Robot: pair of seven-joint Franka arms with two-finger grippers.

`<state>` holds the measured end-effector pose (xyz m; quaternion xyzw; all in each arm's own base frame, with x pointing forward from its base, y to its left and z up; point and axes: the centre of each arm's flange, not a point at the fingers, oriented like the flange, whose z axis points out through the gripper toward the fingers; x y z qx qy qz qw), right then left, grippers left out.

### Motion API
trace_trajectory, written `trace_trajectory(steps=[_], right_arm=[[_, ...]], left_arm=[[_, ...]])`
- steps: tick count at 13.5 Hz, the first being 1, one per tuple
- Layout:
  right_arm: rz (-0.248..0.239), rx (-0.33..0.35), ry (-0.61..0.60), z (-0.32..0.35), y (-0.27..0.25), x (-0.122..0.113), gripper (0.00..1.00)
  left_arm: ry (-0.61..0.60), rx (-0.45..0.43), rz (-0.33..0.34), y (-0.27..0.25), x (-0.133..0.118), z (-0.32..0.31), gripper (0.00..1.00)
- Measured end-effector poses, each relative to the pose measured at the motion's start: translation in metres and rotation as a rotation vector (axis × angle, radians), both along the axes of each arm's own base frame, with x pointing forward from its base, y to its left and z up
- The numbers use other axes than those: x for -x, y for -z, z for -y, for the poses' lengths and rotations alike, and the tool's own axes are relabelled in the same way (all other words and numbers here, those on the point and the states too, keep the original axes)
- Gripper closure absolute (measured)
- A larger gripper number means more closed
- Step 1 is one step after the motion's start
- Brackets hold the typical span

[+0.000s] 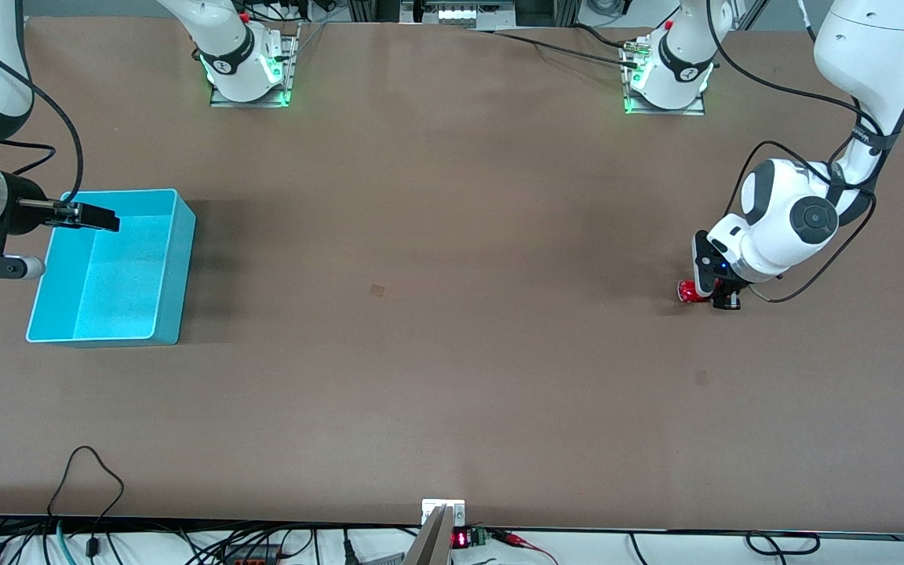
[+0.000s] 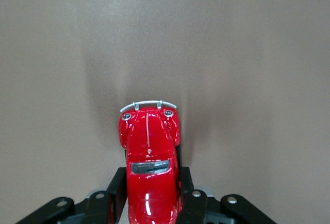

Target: Wind red beetle toy and store in blue box

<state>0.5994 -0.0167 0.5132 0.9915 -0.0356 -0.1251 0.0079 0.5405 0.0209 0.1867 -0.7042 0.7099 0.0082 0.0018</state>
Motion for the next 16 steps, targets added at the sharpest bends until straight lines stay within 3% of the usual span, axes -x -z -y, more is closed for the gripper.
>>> trace_trajectory(steps=[10,16], right_arm=[[-0.009,-0.003,-0.009,0.004,0.005,-0.001,0.0],[-0.012,-0.005,-0.015,0.004,0.006,-0.001,0.0]], left_arm=[[-0.012,0.0,0.001,0.0,0.0,-0.006,0.55],[-0.03,0.001,0.002,0.0,0.004,-0.072,0.55]])
